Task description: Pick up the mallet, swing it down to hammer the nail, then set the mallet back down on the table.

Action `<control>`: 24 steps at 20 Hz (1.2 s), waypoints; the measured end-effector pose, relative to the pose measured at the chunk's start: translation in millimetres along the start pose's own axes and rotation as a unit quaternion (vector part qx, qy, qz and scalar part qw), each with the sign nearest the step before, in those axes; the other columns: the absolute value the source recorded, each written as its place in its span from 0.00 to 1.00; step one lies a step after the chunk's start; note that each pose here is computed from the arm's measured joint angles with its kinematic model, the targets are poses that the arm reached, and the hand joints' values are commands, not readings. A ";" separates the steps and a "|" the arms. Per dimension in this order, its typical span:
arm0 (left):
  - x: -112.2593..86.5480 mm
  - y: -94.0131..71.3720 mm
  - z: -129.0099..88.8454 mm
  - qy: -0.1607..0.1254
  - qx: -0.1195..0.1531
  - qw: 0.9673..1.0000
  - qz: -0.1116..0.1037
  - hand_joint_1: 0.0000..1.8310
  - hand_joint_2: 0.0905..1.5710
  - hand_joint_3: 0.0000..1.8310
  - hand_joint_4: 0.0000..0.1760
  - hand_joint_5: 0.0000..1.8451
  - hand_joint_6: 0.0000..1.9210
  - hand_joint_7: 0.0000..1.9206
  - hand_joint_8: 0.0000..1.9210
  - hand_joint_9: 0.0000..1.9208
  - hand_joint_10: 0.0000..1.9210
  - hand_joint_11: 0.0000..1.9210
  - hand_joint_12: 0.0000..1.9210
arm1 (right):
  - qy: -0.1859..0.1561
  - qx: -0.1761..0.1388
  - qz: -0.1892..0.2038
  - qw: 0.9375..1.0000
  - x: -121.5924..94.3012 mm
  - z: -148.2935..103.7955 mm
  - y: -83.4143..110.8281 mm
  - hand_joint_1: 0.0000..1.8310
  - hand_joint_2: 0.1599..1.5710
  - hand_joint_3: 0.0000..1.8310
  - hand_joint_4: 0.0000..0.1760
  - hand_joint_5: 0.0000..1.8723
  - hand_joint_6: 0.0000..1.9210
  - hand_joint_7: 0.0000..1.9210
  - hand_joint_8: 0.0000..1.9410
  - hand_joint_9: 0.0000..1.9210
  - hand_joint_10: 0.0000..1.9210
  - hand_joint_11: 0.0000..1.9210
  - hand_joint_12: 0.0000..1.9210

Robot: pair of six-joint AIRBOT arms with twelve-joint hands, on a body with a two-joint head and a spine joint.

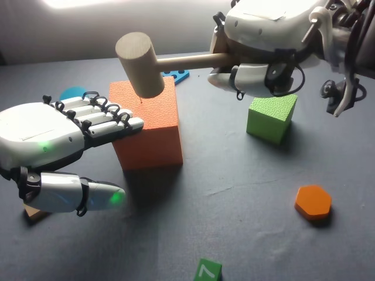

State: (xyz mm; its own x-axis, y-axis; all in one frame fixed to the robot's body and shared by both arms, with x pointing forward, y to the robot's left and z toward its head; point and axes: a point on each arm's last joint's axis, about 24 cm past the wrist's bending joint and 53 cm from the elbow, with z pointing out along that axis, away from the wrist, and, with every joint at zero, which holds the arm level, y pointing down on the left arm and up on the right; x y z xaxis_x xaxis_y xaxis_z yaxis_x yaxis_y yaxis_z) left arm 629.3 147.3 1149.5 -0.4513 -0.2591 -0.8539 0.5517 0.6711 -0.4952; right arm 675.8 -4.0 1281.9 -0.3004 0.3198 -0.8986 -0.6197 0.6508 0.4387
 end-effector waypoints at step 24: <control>1.6 0.8 2.9 0.002 -0.001 1.000 -0.001 0.00 0.74 0.00 0.00 0.02 0.00 0.03 0.00 0.02 0.00 0.00 0.02 | -0.054 0.064 0.026 0.996 -14.9 34.3 -6.3 0.33 0.96 0.00 1.00 0.70 1.00 0.83 1.00 0.90 1.00 0.95 1.00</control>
State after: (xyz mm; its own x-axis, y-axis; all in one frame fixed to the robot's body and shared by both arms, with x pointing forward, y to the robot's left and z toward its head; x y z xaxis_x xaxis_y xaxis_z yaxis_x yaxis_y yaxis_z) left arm 631.0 145.4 1147.3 -0.4556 -0.2578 -0.8520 0.5489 0.6722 -0.4969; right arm 709.1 10.8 1292.6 -0.2453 0.4232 -0.8722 -0.5062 0.7114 0.4876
